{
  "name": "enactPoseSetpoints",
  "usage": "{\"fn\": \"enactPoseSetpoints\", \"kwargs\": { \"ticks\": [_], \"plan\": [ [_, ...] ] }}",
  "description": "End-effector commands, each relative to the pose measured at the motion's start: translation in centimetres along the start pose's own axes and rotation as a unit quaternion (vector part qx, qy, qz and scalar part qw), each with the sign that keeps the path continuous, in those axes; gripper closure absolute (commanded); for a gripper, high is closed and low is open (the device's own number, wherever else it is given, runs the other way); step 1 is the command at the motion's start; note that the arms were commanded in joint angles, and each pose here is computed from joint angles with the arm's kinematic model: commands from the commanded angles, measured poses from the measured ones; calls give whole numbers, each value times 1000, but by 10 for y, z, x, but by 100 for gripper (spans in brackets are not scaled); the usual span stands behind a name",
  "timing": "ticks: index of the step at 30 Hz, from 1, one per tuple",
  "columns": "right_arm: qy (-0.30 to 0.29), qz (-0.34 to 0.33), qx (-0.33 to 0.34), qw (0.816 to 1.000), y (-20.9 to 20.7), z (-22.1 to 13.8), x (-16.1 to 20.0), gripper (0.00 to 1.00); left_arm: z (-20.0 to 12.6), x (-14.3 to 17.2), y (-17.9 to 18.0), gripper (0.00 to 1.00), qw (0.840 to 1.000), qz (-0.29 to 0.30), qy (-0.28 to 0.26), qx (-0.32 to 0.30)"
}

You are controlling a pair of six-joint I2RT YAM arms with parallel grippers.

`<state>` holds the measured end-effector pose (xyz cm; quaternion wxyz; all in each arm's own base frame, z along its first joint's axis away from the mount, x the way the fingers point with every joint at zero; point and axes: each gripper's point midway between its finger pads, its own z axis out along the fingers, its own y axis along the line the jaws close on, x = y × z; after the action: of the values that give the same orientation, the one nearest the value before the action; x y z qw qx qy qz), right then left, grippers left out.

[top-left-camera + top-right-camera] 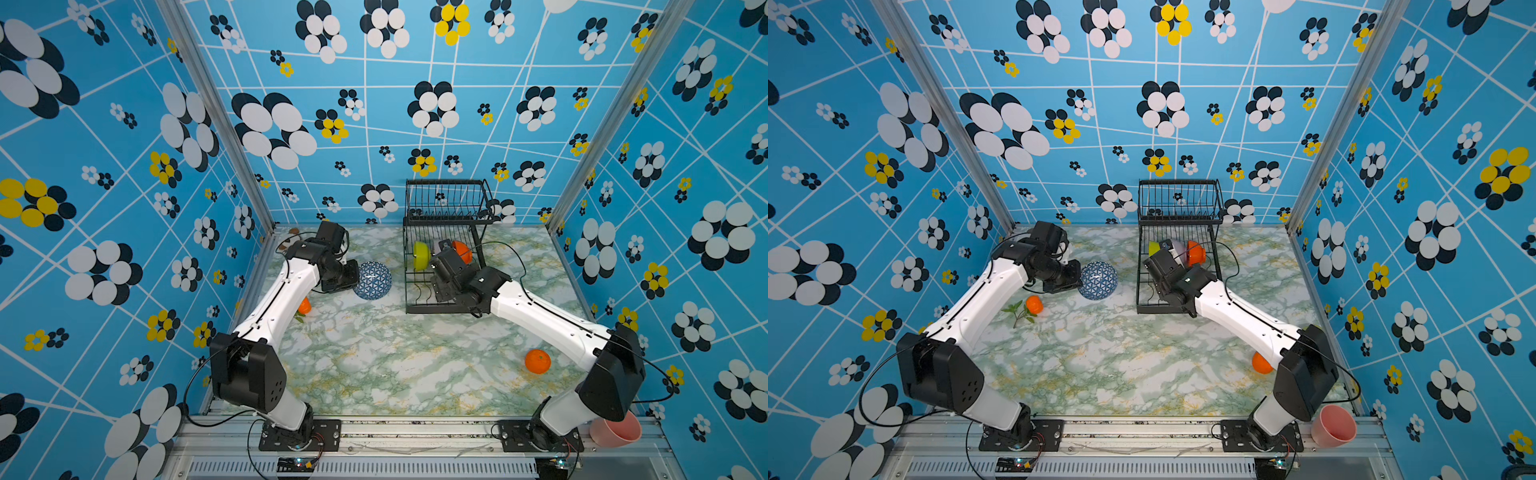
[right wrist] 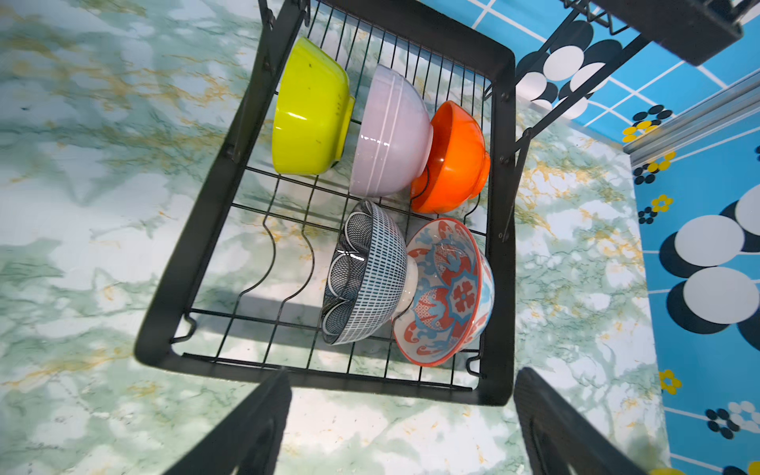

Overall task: Load bowls into a dish rack
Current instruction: Place the bowl in the dish rack.

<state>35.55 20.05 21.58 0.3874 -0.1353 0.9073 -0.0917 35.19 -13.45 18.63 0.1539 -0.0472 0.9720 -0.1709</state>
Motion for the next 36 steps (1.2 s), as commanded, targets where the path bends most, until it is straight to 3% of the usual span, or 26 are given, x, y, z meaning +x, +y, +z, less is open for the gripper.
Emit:
{"fn": "enactPoseSetpoints", "kwargs": {
  "ticks": [1,7,19,28,36],
  "plan": [
    [4,38,-62,997,4,-12,-2,13,1,-1,-19,100,999,31,12,19],
    [21,48,-162,985,32,-20,-2,16,23,12,-38,100,997,62,34,42],
    [56,73,-279,956,78,-27,-4,30,47,46,-52,100,991,100,67,54],
    [85,92,-328,937,104,-20,4,40,50,54,-58,100,989,115,73,57],
    [111,96,-330,933,115,-5,14,48,48,57,-62,100,988,122,73,62]
  ]
}}
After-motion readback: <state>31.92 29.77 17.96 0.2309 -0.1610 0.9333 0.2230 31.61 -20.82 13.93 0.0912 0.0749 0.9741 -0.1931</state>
